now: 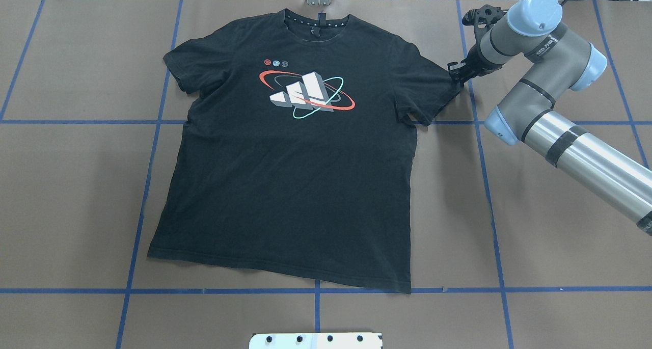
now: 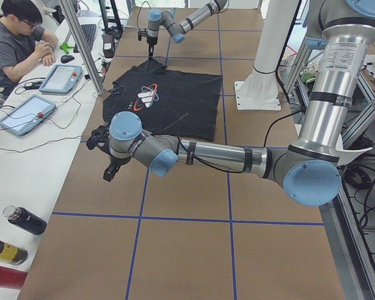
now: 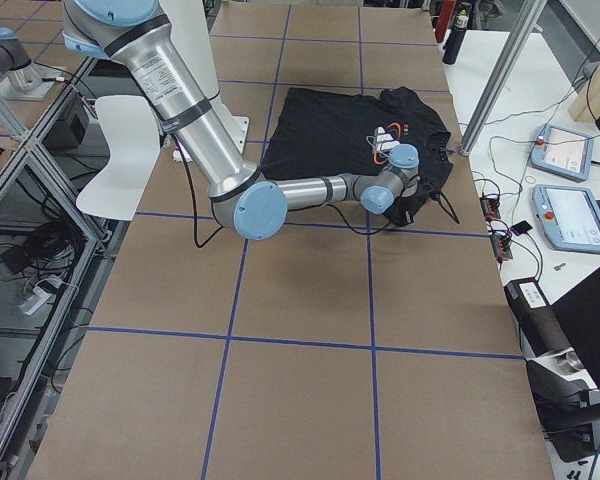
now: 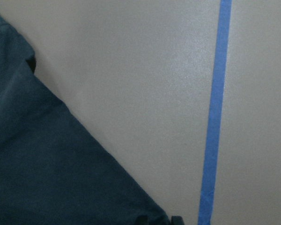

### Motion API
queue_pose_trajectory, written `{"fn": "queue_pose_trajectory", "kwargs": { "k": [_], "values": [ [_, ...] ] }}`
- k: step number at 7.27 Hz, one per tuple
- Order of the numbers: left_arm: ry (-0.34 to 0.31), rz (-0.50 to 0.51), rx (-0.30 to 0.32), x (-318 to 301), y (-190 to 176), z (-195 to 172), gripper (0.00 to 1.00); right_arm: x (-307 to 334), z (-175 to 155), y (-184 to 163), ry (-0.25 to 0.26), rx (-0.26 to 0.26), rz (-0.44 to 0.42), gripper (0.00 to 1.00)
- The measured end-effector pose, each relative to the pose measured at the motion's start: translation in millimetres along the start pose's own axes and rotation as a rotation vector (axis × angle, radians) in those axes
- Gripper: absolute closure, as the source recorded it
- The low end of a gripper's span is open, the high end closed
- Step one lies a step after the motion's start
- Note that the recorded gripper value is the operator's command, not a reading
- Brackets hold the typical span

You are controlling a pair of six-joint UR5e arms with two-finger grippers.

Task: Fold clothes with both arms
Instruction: 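Move the right gripper toward the shirt's shoulder farthest from the robot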

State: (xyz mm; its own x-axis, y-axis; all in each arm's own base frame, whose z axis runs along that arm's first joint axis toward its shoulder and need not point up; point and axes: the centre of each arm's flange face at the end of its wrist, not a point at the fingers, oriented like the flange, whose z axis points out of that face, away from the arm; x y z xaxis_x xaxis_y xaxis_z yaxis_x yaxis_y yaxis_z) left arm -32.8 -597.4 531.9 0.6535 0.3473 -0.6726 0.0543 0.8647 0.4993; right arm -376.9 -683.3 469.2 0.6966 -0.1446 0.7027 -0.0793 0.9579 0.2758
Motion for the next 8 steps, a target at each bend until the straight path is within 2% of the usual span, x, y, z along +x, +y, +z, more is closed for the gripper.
{"fn": "queue_pose_trajectory", "kwargs": {
  "k": [4,7,8],
  "values": [
    [0.000,0.000,0.000,0.2,-0.1,-0.1,0.00,-12.5,-15.3,-6.2,-0.024,0.025,0.016,1.00],
    [0.000,0.000,0.000,0.3,0.0,0.3,0.00,-72.3,-50.5,-25.6,-0.091,0.076,0.148,1.00],
    [0.000,0.000,-0.001,-0.1,0.2,0.6,0.00,-106.8,-55.1,-30.9,-0.094,0.089,0.192,1.00]
  ]
}}
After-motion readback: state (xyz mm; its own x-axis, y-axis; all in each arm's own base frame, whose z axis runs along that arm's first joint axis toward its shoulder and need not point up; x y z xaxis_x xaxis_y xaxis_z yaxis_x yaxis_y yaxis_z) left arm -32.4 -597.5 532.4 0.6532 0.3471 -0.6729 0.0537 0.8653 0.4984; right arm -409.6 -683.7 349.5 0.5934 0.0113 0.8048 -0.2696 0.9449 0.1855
